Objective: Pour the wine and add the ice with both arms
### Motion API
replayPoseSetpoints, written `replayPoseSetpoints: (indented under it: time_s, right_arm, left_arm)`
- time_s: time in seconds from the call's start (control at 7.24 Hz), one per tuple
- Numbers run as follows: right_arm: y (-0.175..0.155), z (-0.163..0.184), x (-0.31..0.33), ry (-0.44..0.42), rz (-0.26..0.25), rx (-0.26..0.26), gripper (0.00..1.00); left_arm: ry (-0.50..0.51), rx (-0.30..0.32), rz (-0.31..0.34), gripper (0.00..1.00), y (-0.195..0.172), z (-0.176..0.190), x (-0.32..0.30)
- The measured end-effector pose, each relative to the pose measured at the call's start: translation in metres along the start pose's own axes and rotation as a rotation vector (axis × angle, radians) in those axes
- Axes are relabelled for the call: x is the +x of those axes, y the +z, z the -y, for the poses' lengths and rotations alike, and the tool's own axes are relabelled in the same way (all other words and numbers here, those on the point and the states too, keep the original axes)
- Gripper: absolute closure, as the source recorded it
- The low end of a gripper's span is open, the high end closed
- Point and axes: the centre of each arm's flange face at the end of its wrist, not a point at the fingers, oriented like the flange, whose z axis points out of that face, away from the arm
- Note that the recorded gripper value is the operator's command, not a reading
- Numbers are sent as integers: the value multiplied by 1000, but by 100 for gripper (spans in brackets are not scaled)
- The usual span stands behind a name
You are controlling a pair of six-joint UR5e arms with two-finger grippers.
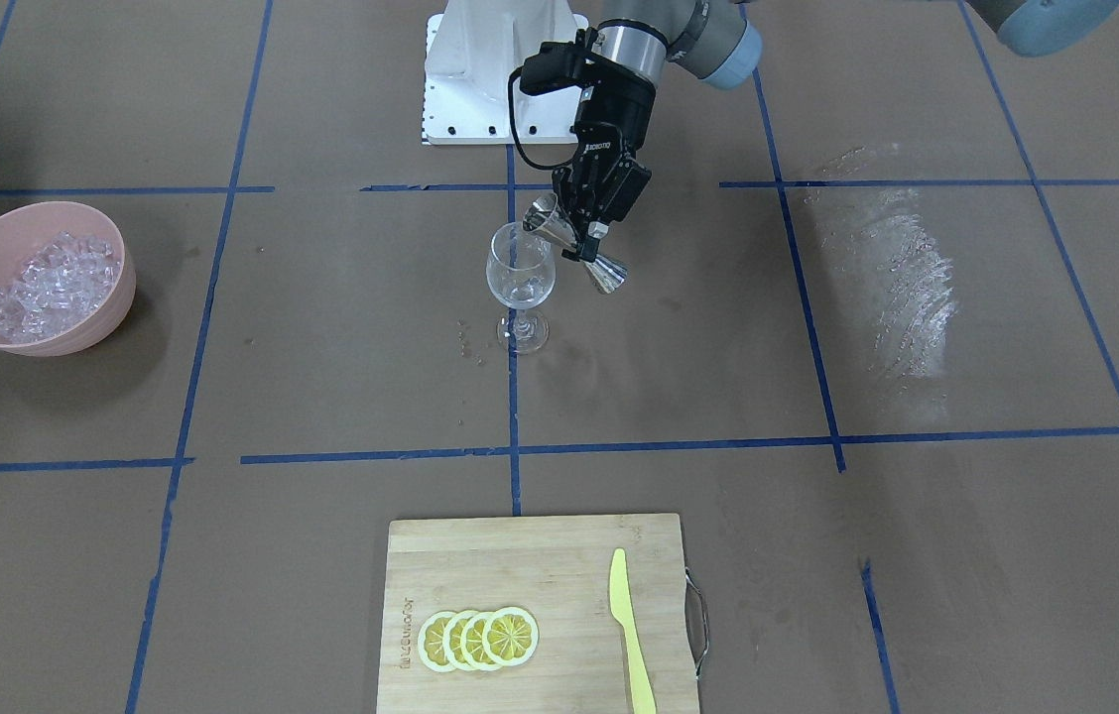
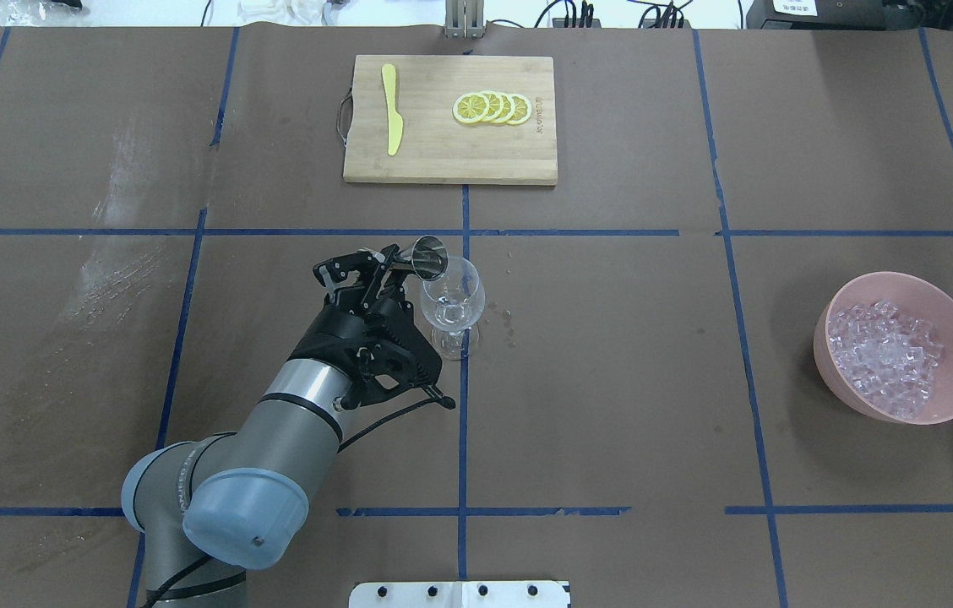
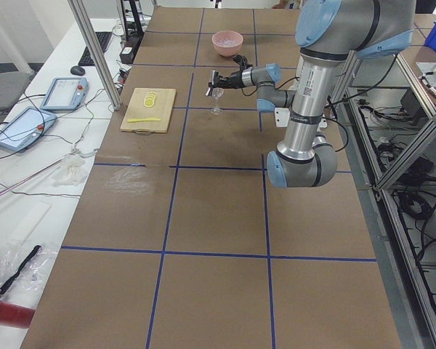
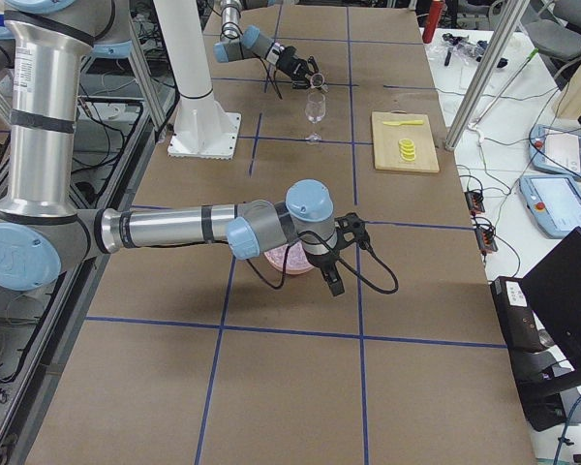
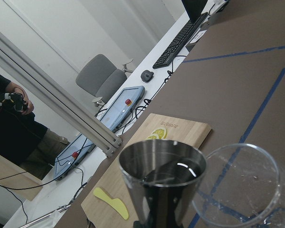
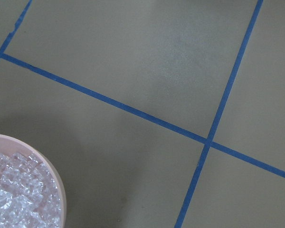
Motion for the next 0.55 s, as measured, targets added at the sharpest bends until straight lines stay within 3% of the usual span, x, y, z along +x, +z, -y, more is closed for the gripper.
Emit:
replayPoseSetpoints:
  time_s: [0.55]
  right_arm:
    - [-1, 0, 0, 30, 0, 1, 0]
  left_arm:
    - [229, -10, 68, 100, 1, 0, -9]
